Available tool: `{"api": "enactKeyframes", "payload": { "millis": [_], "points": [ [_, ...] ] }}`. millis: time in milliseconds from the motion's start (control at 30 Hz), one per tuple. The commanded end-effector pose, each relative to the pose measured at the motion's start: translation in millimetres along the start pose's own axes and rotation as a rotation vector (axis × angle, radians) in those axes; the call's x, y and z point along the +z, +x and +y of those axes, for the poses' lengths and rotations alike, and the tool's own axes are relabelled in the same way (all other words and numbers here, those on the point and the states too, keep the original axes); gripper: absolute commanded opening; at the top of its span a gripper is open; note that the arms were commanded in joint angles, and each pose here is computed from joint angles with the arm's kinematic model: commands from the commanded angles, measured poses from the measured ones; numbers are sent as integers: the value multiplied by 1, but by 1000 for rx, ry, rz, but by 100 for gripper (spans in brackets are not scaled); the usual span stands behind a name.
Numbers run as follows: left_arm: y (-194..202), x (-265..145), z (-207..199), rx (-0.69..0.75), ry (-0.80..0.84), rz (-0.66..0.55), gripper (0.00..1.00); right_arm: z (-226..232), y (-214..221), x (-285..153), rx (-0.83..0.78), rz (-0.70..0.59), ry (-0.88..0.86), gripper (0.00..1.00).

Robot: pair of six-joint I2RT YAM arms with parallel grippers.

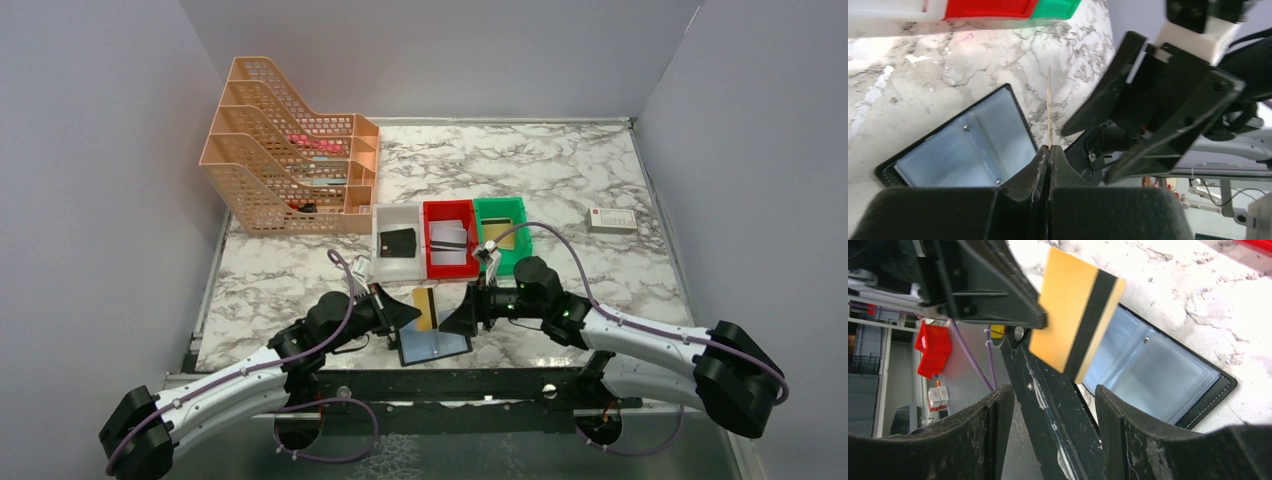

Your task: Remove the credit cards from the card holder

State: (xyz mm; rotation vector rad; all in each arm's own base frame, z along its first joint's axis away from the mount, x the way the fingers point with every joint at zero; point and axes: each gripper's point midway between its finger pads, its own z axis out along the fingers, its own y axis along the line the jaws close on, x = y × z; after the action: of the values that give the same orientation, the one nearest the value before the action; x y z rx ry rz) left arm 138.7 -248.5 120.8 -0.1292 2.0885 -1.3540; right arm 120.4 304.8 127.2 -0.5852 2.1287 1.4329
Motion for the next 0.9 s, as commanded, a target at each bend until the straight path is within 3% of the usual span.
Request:
{"api": "enactKeyframes", "payload": {
  "millis": [0, 267, 400, 867],
  "points": [
    [-5, -4, -35, -7, 146, 6, 0, 0, -17, 11, 52, -50, 7, 65],
    [1, -9, -44, 1, 197, 41, 0, 8, -24, 21, 90, -64, -54, 65],
    [2, -10, -46, 7, 208, 49, 0, 12, -31, 20, 95, -87, -67, 60],
    [6, -12, -36, 6, 184, 53, 0, 7, -31, 11, 122, -126, -63, 12]
  ]
}}
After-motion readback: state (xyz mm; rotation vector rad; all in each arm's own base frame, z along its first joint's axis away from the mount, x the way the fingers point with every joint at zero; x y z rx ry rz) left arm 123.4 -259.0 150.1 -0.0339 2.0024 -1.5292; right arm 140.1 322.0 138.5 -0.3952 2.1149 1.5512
